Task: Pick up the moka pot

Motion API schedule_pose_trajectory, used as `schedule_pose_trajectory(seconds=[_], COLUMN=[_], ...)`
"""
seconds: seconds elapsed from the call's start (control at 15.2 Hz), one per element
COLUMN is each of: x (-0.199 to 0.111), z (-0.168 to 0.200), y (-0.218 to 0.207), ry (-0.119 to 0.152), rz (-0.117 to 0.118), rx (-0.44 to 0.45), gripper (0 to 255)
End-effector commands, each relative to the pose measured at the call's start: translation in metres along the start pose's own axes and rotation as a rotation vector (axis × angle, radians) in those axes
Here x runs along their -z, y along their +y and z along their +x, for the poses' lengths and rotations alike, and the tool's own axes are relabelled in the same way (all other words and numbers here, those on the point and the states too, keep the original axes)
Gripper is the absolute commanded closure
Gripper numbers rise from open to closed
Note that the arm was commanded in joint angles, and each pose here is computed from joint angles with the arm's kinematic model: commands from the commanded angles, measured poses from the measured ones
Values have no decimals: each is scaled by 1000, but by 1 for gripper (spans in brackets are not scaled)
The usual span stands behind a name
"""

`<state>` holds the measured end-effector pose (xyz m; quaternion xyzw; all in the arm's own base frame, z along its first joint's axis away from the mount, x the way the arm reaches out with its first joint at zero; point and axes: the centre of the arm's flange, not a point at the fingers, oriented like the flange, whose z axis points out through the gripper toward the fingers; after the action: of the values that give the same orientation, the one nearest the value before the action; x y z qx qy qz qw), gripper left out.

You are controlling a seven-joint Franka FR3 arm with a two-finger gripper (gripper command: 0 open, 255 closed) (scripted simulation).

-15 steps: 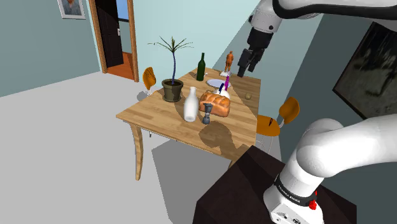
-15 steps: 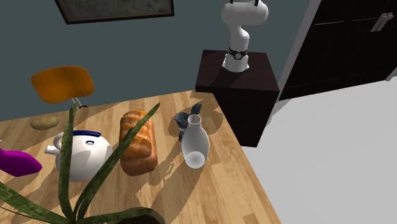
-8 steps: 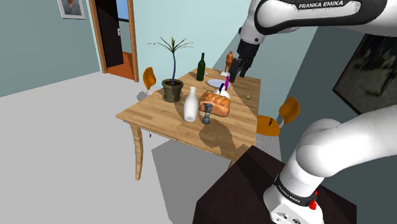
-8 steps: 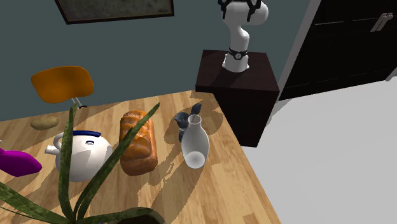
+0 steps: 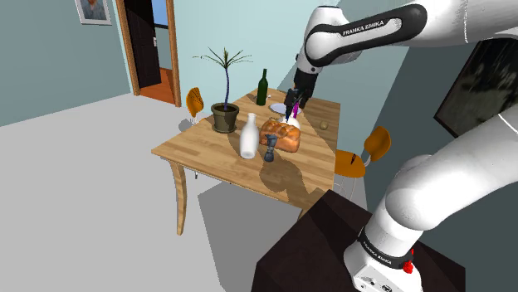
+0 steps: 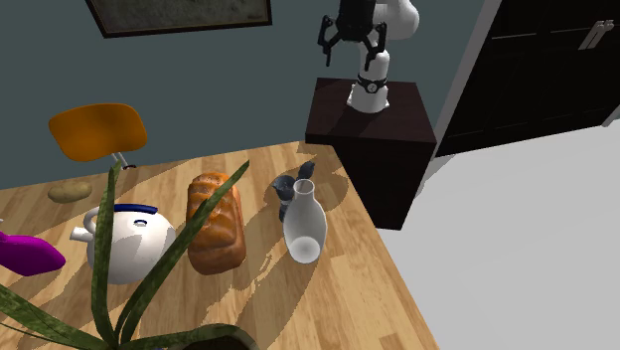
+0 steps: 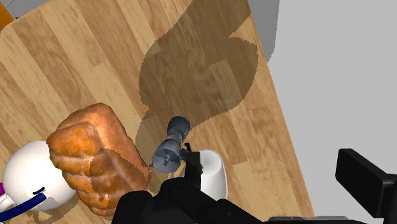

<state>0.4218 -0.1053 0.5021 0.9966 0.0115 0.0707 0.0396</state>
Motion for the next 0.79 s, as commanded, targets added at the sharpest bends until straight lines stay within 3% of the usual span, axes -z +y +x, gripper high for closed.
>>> schedule_pose_trajectory(seconds=[0.0,0.73], x=[-21,-128], z=[14,93], y=[11,67], ry=[0,-8], rz=[-3,-16], rx=[-4,-29], gripper=[0,0])
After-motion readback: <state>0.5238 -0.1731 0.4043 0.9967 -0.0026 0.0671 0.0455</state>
